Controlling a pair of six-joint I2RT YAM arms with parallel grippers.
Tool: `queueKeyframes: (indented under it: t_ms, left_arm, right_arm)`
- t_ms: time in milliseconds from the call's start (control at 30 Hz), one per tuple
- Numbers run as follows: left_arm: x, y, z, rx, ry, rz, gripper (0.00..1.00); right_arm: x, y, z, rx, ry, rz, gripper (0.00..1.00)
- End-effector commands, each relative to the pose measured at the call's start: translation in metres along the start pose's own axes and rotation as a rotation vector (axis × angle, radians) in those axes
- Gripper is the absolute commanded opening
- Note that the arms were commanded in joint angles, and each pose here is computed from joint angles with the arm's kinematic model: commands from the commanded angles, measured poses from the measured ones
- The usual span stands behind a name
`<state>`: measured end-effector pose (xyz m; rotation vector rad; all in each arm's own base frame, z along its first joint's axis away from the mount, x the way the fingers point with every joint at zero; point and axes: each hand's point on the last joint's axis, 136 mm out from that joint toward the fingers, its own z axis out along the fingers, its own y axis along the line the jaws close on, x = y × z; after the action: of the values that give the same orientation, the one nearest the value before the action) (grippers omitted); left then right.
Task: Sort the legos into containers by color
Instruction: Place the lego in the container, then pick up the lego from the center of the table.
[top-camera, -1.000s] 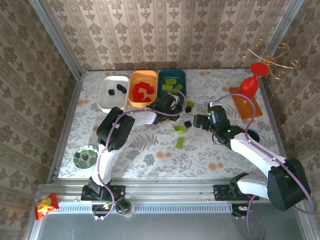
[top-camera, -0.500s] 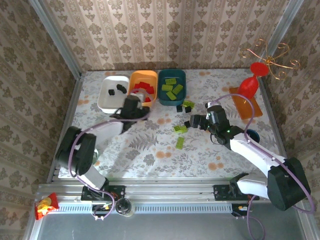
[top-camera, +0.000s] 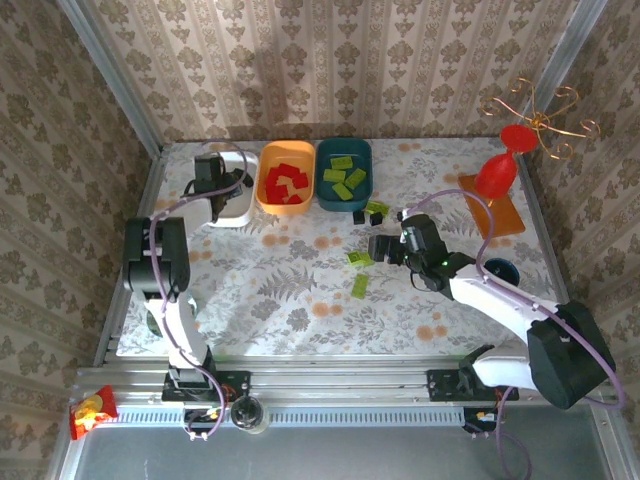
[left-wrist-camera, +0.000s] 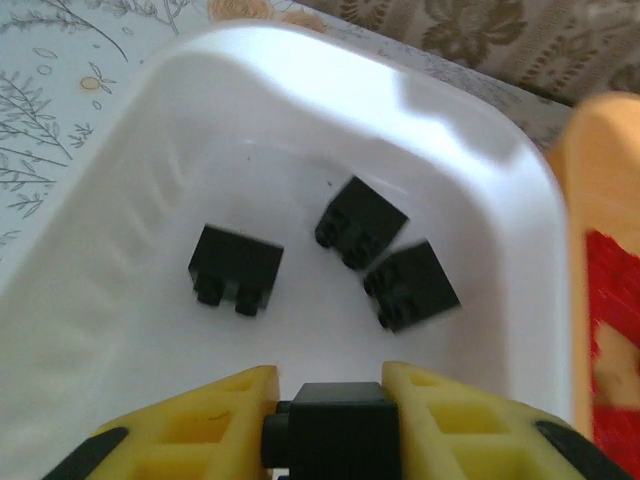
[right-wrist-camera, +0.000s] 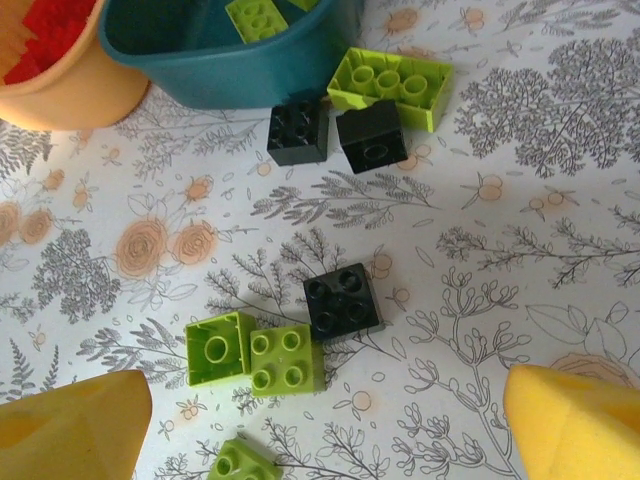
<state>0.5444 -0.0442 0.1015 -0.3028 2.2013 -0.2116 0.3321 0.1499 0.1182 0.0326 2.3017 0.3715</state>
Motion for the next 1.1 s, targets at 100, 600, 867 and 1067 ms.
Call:
queueKeyframes:
  t_ms: [100,600,867,1067]
  left_arm:
    - [-0.027,-0.007,0.002,0.014,0.007,-0.015,0.5]
    - [0.02,-0.068,-0.118,0.358,-0.127,-0.111,0.7]
    - [0.051,-0.092,-0.128,0.453,-0.079,-0.117,0.7]
    - [0.06,-0.093,-0.131,0.46,-0.068,-0.105,0.7]
  right_arm:
    - [0.007,-0.002,0.013,0.034,0.019,0.029,0.92]
    - [0.028,-0.009,0.056,0.177,0.192,-0.104,0.76]
    - [0.013,-0.013,0.09,0.257,0.228,-0.147,0.74]
    - [0.016,-0.02,0.107,0.305,0.279,-0.176,0.73]
